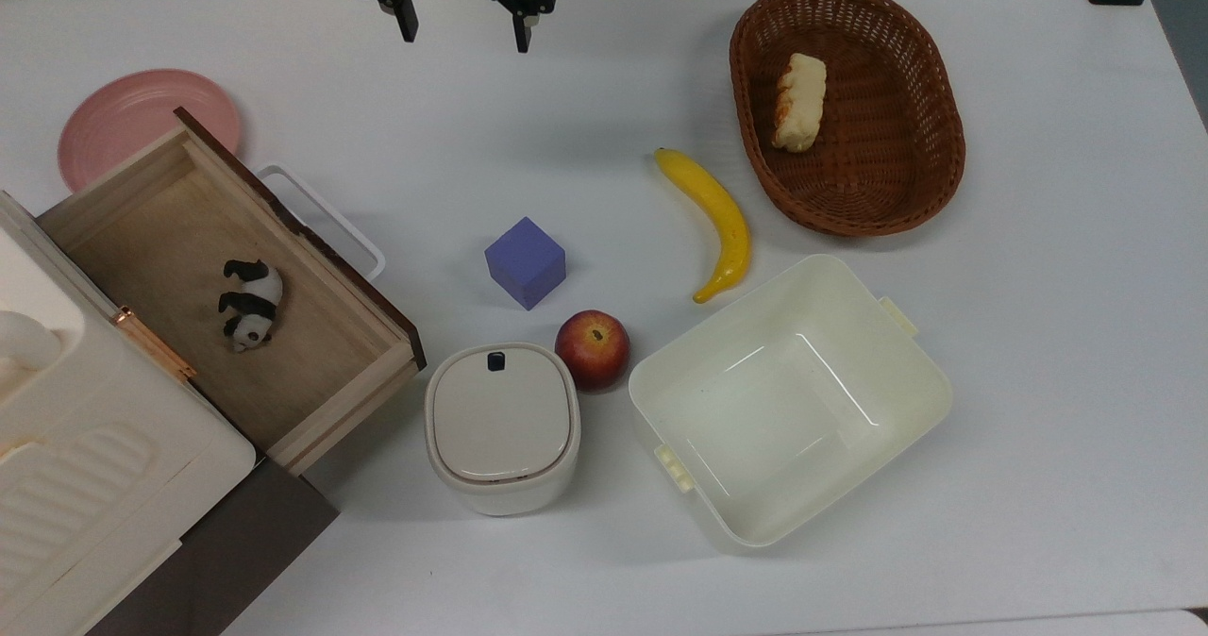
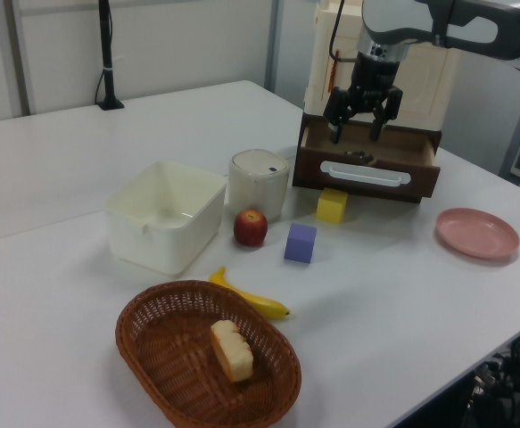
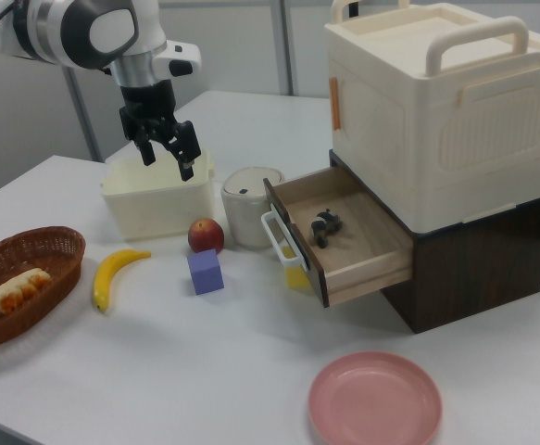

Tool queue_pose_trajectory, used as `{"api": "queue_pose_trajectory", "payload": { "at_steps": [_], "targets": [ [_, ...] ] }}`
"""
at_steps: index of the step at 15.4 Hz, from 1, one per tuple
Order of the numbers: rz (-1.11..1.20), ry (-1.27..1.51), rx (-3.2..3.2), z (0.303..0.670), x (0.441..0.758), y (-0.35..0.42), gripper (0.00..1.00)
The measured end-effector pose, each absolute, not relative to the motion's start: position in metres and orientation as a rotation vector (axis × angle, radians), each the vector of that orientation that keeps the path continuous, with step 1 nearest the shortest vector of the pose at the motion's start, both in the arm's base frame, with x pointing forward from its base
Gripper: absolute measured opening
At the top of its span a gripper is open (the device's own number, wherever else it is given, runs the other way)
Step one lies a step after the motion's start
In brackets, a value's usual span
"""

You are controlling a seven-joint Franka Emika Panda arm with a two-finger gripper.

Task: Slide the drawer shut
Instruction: 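Lower the open gripper toward the front of the open drawer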

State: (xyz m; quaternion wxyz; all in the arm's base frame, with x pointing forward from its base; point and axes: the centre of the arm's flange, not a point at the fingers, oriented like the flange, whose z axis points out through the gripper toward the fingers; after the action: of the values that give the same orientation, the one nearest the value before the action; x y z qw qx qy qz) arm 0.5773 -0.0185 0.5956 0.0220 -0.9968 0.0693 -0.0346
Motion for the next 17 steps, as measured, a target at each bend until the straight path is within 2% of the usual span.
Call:
{"api": "queue_pose_trajectory", "payload": {
  "at_steps": [9, 13, 14, 16, 17],
  "targets": [
    [-0.101, 0.194, -3.090, 0.5935, 0.5772, -0.0174, 0.98],
    [-0.084, 0.123, -3.096, 0.5875, 0.5770, -0.0175, 0.56],
    [-0.080, 0.083, -3.098, 0.5859, 0.5770, -0.0174, 0.39],
    [-0.079, 0.064, -3.099, 0.5856, 0.5770, -0.0174, 0.18],
    [-0.079, 0.061, -3.099, 0.5856, 0.5770, -0.0174, 0.12]
  ]
}}
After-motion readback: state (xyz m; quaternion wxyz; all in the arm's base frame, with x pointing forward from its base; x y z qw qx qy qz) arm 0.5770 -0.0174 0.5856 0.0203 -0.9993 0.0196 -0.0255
